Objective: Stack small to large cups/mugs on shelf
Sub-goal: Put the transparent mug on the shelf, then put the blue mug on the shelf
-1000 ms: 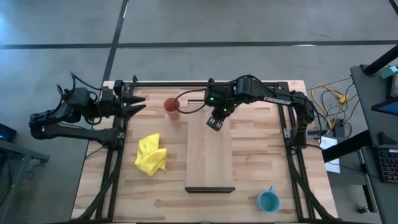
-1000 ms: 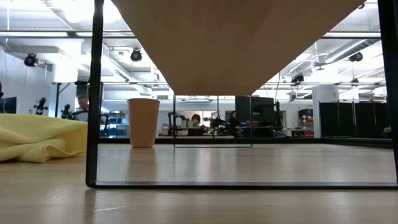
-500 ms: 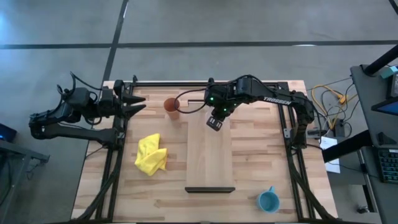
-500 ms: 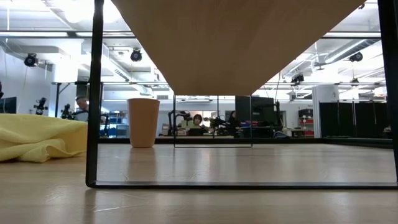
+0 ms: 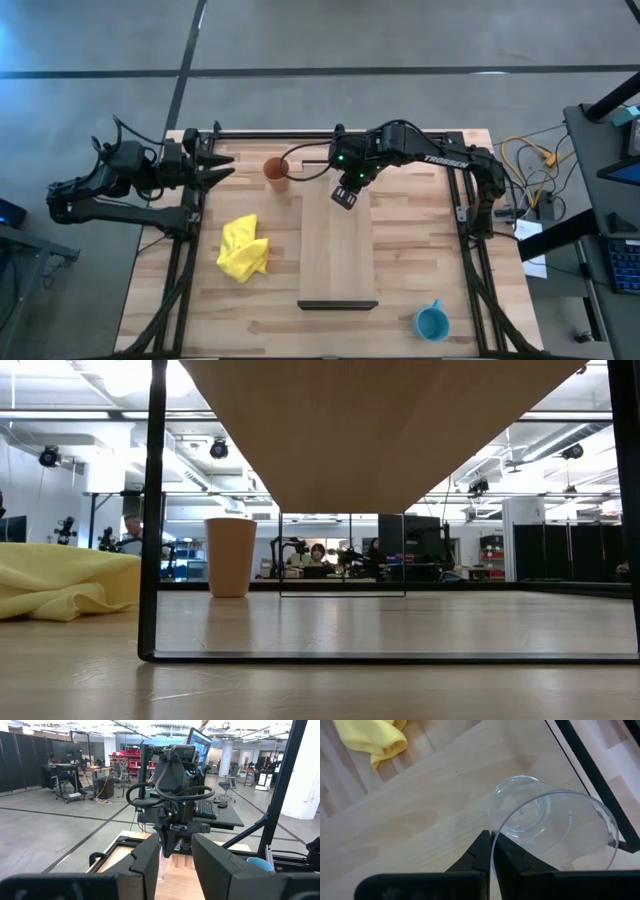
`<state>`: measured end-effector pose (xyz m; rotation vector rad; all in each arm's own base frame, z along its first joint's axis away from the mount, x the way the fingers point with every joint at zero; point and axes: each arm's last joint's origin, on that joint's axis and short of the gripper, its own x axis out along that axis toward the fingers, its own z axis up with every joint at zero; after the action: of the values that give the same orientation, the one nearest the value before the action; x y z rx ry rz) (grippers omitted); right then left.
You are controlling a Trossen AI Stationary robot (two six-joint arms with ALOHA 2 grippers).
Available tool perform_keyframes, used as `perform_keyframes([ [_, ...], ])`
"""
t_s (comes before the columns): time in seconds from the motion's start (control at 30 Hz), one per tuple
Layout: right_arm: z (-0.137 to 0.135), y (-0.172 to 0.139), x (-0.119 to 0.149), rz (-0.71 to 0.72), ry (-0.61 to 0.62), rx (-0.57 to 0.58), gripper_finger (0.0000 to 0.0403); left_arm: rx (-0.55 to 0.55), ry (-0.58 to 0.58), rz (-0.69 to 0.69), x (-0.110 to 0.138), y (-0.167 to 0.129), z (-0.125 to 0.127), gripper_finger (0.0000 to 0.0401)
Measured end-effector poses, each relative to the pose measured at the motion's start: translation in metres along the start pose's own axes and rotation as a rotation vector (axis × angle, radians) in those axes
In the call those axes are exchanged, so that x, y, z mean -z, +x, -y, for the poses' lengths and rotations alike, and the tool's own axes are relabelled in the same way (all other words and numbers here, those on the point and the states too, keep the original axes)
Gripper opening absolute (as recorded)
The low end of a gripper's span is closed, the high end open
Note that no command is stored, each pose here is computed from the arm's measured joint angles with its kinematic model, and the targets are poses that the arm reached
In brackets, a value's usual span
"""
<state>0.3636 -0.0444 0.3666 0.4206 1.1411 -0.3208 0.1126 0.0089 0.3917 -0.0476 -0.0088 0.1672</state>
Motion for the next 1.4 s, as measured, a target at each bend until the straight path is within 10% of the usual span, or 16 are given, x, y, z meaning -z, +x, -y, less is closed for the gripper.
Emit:
perform_keyframes([
  [0.77, -0.0019, -0.0015, -0.0028, 0.030, -0.002, -0.032, 0.0096, 0.000, 0.001, -0.005, 0.0013, 0.0006, 0.0000, 0.0102],
  [1.4, -0.0083, -0.0049, 0.0003, 0.027, -0.010, -0.068, 0.0083, -0.004, 0.008, -0.065, 0.0073, 0.0036, 0.0001, 0.0102],
])
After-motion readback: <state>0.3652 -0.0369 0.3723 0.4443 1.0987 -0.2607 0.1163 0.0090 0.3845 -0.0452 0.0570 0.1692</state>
